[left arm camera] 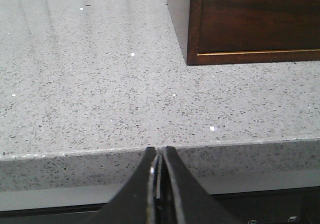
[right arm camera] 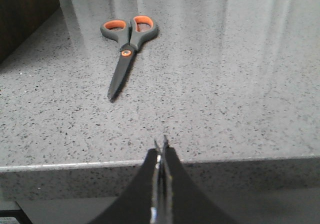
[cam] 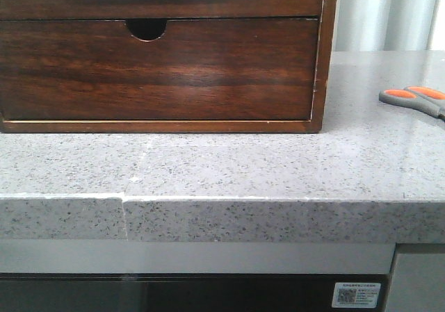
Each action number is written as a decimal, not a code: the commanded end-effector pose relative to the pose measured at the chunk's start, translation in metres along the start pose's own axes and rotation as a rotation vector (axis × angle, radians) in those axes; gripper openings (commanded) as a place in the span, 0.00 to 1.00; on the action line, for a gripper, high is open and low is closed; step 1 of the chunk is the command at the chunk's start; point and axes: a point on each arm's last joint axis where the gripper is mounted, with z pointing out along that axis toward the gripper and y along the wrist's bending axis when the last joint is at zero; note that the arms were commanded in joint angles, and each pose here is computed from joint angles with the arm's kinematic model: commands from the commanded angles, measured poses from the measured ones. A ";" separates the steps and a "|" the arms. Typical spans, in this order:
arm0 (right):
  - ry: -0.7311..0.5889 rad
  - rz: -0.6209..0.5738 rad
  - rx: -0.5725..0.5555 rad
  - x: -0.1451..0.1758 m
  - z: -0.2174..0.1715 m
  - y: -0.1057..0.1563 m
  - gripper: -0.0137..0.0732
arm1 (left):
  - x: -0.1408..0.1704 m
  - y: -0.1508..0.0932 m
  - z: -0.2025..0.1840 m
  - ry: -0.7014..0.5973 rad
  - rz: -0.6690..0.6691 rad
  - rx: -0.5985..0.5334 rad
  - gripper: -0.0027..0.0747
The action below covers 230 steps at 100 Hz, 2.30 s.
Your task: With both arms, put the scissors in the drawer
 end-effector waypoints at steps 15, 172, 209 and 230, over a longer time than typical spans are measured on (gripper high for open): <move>-0.032 -0.008 0.004 0.000 0.000 0.000 0.09 | 0.003 0.000 0.000 -0.043 -0.009 -0.001 0.01; -0.329 0.113 -0.046 -0.028 -0.006 0.002 0.09 | -0.027 0.004 -0.006 -0.373 -0.012 -0.047 0.01; -0.255 0.117 -0.071 -0.059 -0.015 0.004 0.09 | -0.068 0.005 -0.023 -0.378 -0.011 -0.036 0.01; -0.183 0.114 -0.073 -0.077 -0.011 0.005 0.09 | -0.091 0.006 -0.024 -0.363 -0.009 -0.034 0.01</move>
